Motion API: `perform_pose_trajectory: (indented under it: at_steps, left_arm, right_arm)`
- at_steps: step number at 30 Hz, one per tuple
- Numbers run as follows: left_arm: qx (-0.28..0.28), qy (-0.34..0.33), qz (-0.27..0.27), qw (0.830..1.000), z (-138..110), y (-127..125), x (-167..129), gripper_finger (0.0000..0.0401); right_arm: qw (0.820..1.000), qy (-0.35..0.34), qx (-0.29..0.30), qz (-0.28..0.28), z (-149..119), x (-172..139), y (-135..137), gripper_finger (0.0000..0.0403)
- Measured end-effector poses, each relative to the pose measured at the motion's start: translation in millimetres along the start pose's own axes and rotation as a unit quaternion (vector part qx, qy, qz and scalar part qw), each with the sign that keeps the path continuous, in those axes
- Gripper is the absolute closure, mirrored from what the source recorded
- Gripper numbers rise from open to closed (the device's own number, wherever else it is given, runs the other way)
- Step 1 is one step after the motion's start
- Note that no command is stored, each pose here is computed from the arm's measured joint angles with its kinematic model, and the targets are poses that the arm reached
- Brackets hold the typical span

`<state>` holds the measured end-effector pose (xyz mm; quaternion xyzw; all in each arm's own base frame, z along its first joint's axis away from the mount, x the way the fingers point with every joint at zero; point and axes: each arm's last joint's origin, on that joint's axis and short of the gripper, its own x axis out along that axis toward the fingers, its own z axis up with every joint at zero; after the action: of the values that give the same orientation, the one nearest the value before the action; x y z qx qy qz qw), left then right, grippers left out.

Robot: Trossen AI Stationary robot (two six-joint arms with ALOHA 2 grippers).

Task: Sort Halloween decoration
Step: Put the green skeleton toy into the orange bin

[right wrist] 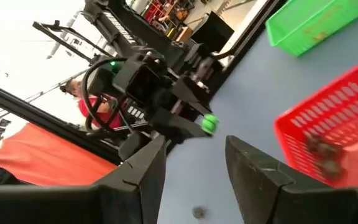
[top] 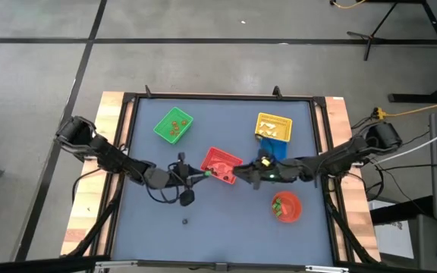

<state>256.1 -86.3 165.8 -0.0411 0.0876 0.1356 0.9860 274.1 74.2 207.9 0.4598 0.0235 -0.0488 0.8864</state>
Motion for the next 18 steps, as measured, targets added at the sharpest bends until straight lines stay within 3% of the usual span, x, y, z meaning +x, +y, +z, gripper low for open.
perform_pose_trajectory:
  at_steps: [11, 18]
  left_arm:
    - [-0.003, 0.001, -0.015, 1.000, 0.7, 1.2, 1.6, 0.0358]
    - [-0.002, 0.002, -0.017, 1.000, 0.5, 0.6, 1.2, 0.0358]
  right_arm:
    - [0.996, 0.029, -0.042, -0.068, -13.8, 64.7, 22.4, 0.0237]
    - [0.994, 0.018, -0.051, -0.093, -19.8, 86.5, 26.0, 0.0237]
